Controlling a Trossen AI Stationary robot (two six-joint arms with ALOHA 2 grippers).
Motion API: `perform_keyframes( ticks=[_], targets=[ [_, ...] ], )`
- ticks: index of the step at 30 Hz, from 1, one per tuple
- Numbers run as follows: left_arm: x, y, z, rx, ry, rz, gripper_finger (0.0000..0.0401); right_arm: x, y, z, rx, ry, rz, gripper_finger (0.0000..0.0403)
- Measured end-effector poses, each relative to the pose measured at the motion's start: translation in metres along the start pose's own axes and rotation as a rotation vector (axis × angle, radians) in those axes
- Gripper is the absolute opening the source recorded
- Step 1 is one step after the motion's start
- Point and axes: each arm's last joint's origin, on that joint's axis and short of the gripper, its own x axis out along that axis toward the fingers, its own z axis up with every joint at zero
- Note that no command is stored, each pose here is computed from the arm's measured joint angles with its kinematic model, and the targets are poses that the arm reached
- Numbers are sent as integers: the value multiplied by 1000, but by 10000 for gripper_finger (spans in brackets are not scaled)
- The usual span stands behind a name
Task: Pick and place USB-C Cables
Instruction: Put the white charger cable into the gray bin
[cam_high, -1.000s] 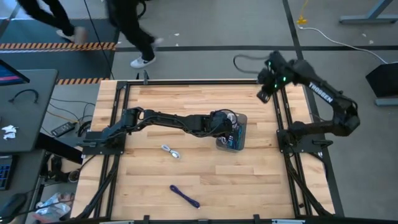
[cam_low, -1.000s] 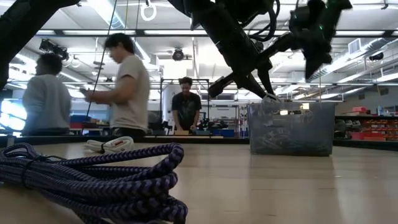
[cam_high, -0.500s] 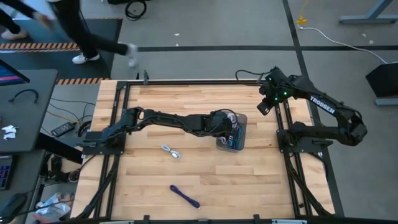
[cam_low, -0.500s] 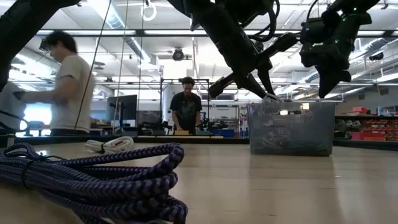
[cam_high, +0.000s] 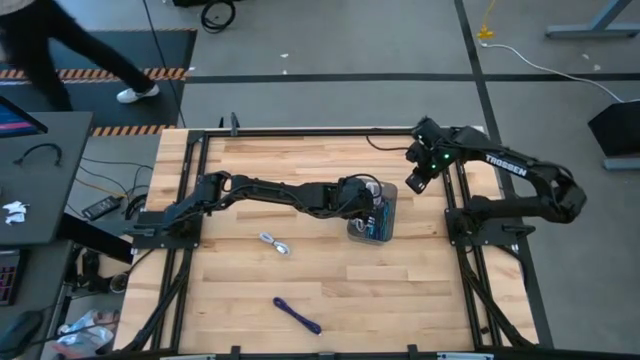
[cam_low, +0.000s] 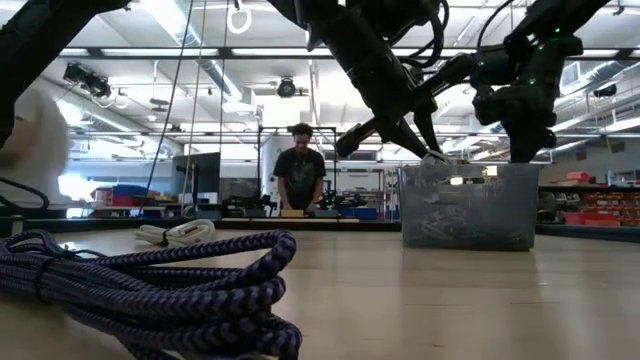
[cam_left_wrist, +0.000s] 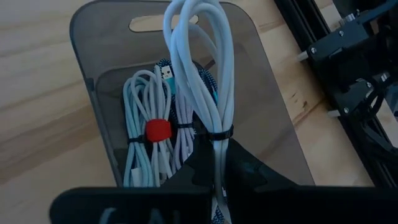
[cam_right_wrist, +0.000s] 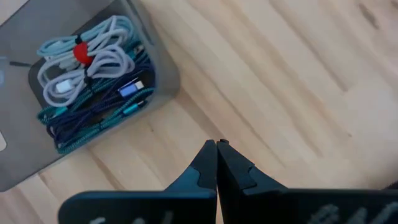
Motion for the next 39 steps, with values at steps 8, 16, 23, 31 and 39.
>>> perform_keyframes(
  ticks=[8, 16, 23, 31, 39],
  targets=[
    [0, 0, 0, 1, -1, 0, 18, 21, 15, 7, -55, 87, 19, 0],
    [0, 0, 0, 11, -1, 0, 18, 42, 33, 19, -82, 78, 47, 0],
    [0, 0, 0, 12, -1, -1, 18, 51, 46, 24, -109, 63, 92, 0],
    [0, 0, 0, 9, -1, 0, 18, 52, 51, 28, -92, 18, 125, 0],
    [-3, -2, -4, -30, 9, 1, 18, 43, 44, 29, -108, -2, 91, 0]
  ],
)
